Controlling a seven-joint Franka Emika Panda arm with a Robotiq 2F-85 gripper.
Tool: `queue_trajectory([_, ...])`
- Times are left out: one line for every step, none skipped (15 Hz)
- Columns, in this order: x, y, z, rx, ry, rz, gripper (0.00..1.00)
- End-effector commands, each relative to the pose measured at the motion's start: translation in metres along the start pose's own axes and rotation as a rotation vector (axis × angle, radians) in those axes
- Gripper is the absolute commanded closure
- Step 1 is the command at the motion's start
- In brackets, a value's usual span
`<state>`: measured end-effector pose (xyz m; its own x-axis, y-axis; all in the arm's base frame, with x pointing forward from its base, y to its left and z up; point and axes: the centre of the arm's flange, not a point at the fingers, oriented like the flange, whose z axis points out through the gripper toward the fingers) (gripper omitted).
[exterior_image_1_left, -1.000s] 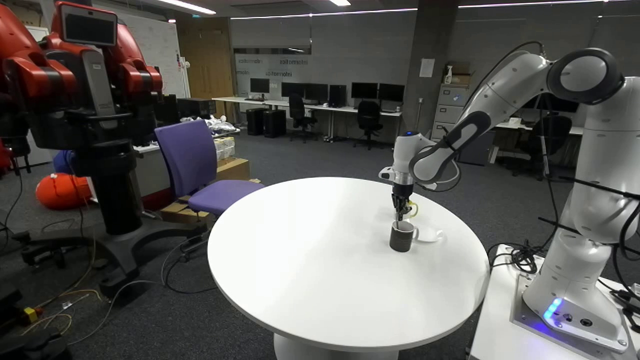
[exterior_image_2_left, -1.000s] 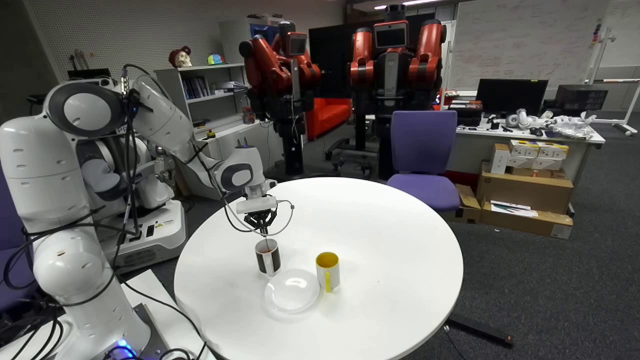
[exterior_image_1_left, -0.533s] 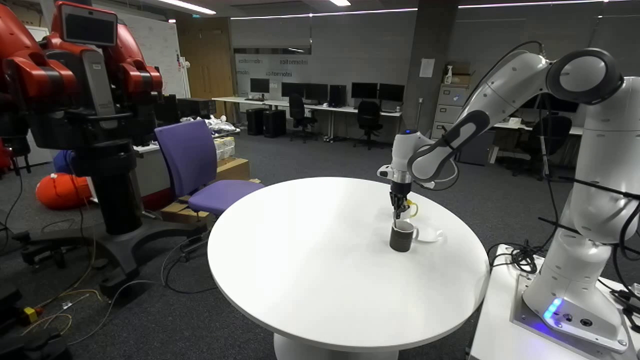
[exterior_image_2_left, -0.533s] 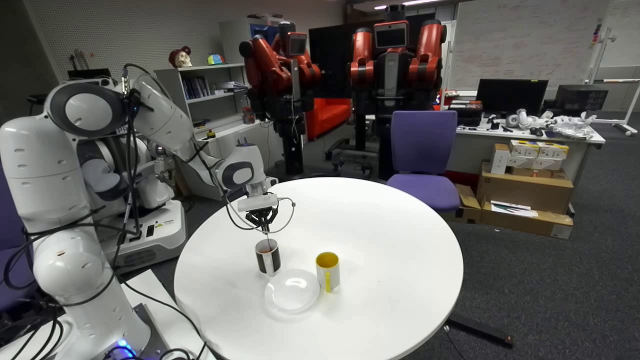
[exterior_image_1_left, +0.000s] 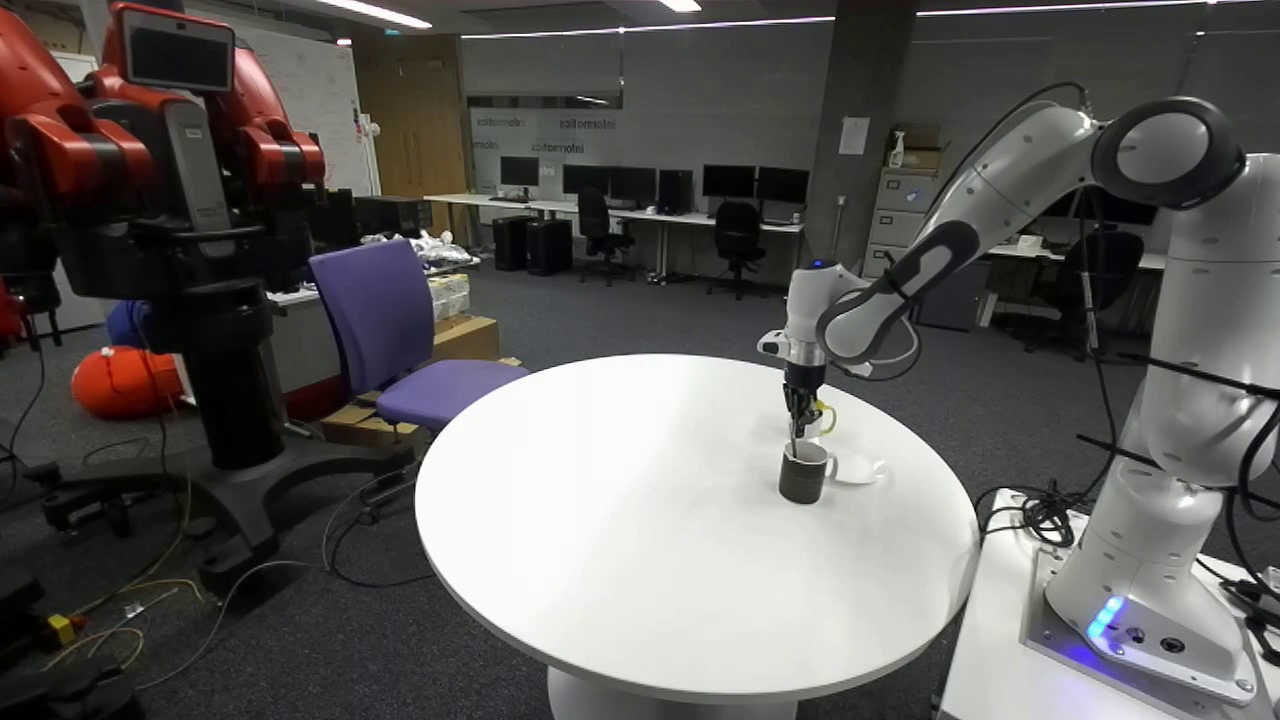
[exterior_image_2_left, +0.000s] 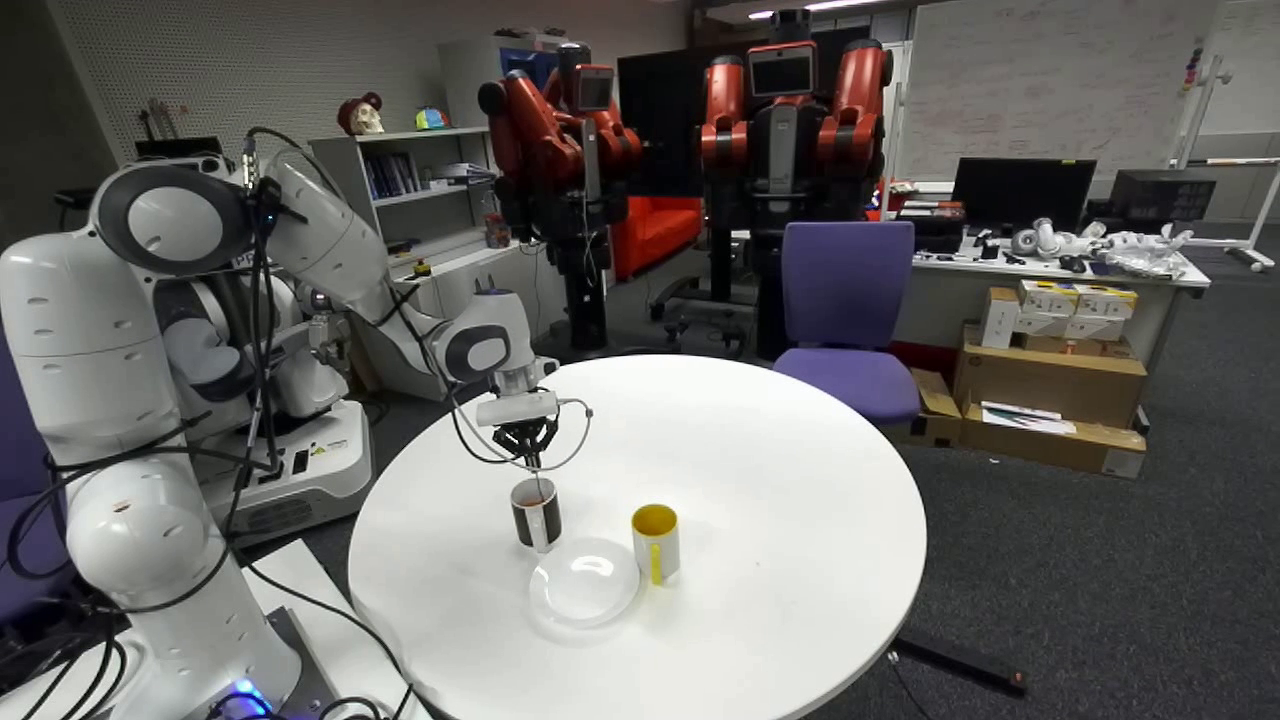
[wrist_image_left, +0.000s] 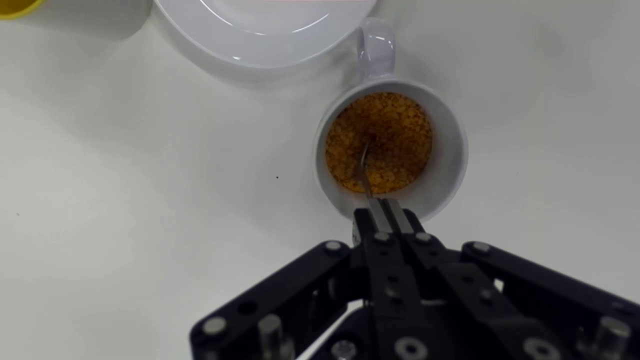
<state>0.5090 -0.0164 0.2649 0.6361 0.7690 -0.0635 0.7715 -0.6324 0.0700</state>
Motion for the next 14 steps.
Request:
queue_trajectory([0.002, -0.008, 0.000, 0.019, -0.006, -0.005, 1.00])
queue_trajectory([0.005, -0.009, 0.000, 0.022, -0.004, -0.011, 1.00])
queue_trajectory([0.009, -0.011, 0.001, 0.024, -0.001, -0.018, 1.00])
queue_trajectory([0.013, -0.012, 0.001, 0.028, 0.004, -0.023, 1.00])
queue_trajectory([0.018, -0.013, 0.002, 0.030, 0.008, -0.028, 1.00])
queue_trajectory([0.022, -0.014, 0.002, 0.036, 0.014, -0.032, 1.00])
queue_trajectory([0.026, -0.014, 0.003, 0.043, 0.019, -0.034, 1.00])
queue_trajectory([0.030, -0.015, 0.004, 0.047, 0.023, -0.036, 1.00])
queue_trajectory([0.033, -0.014, 0.005, 0.052, 0.027, -0.035, 1.00])
queue_trajectory([0.035, -0.013, 0.006, 0.055, 0.030, -0.033, 1.00])
queue_trajectory([0.035, -0.012, 0.007, 0.055, 0.031, -0.028, 1.00])
queue_trajectory([0.034, -0.011, 0.006, 0.052, 0.031, -0.021, 1.00])
queue_trajectory([0.033, -0.009, 0.005, 0.050, 0.030, -0.017, 1.00])
queue_trajectory([0.030, -0.009, 0.005, 0.046, 0.024, -0.014, 1.00])
